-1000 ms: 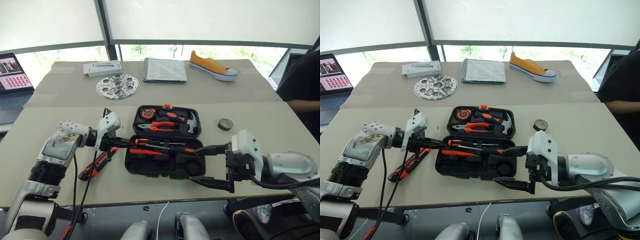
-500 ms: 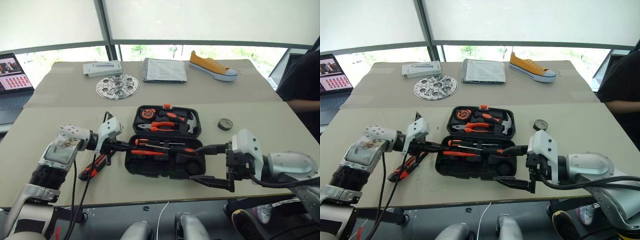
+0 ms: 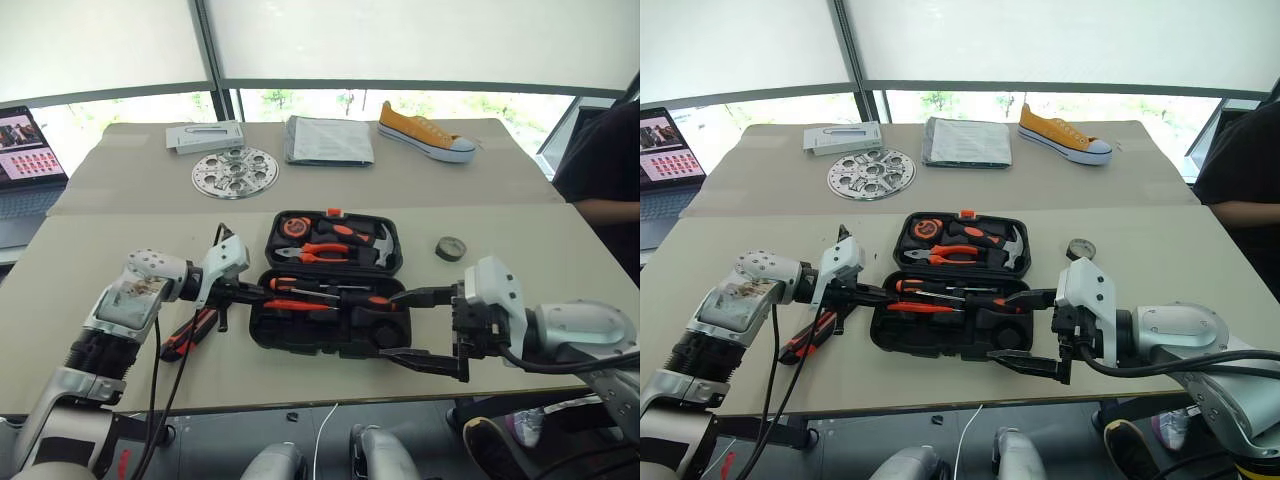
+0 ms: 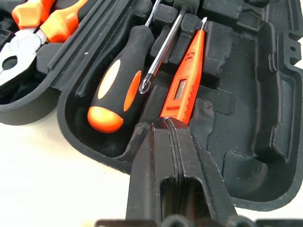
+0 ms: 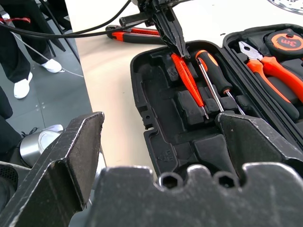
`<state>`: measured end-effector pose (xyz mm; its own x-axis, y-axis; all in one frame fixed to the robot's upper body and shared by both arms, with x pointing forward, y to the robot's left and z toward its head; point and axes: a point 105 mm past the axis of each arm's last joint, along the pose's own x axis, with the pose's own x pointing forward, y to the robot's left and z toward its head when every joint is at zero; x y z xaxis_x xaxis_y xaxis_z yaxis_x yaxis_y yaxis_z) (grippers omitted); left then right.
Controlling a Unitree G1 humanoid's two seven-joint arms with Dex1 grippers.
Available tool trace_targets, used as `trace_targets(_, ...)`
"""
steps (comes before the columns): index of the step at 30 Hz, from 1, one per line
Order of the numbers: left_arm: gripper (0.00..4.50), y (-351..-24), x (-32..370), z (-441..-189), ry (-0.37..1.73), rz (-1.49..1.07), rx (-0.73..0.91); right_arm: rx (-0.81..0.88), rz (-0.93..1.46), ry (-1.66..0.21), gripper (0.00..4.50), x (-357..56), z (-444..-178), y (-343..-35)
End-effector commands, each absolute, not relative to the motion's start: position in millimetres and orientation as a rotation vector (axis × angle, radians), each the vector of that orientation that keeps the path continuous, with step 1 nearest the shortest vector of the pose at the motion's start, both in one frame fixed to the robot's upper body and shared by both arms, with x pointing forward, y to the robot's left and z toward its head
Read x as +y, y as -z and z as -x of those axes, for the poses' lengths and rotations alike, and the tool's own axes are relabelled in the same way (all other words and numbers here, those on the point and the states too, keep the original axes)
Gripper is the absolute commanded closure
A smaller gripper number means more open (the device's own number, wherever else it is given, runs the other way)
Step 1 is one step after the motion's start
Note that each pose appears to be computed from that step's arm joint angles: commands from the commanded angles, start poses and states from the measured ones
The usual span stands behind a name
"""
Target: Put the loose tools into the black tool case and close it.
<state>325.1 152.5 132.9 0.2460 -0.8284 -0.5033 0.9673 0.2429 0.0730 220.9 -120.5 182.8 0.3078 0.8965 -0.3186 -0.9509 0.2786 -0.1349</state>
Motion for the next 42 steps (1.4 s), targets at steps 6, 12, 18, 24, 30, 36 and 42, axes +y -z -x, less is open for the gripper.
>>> trace_targets(6,4.47,-137.2,127.7,-324.3,1.307,-0.43,0.338,0.159,0.33,-1.268,0.0,-115.0,-217.5,-186.9)
trace_targets(12,4.47,-108.1,132.5,-322.5,1.296,-0.557,0.399,0.16,0.325,-1.268,0.0,-114.5,-216.9,-186.7)
trace_targets(18,4.47,-95.0,140.4,-314.6,1.305,-0.593,0.416,0.161,0.313,-1.267,0.0,-114.2,-216.2,-186.9)
trace_targets(24,4.47,-114.0,139.8,-317.3,1.279,-0.536,0.349,0.161,0.311,-1.27,0.0,-113.5,-217.0,-187.0)
trace_targets(30,3.97,-160.2,157.2,-296.8,1.203,-0.345,0.257,0.143,0.317,-1.28,0.0,-113.0,-227.2,-194.5)
trace_targets(36,1.97,-164.5,232.6,-257.2,0.848,-0.309,0.324,0.12,0.355,-1.391,0.0,-108.9,-235.8,-200.8)
trace_targets(42,0.05,-147.7,286.8,-214.5,0.576,-0.325,0.466,0.107,0.366,-1.486,0.0,-100.5,-240.8,-198.8)
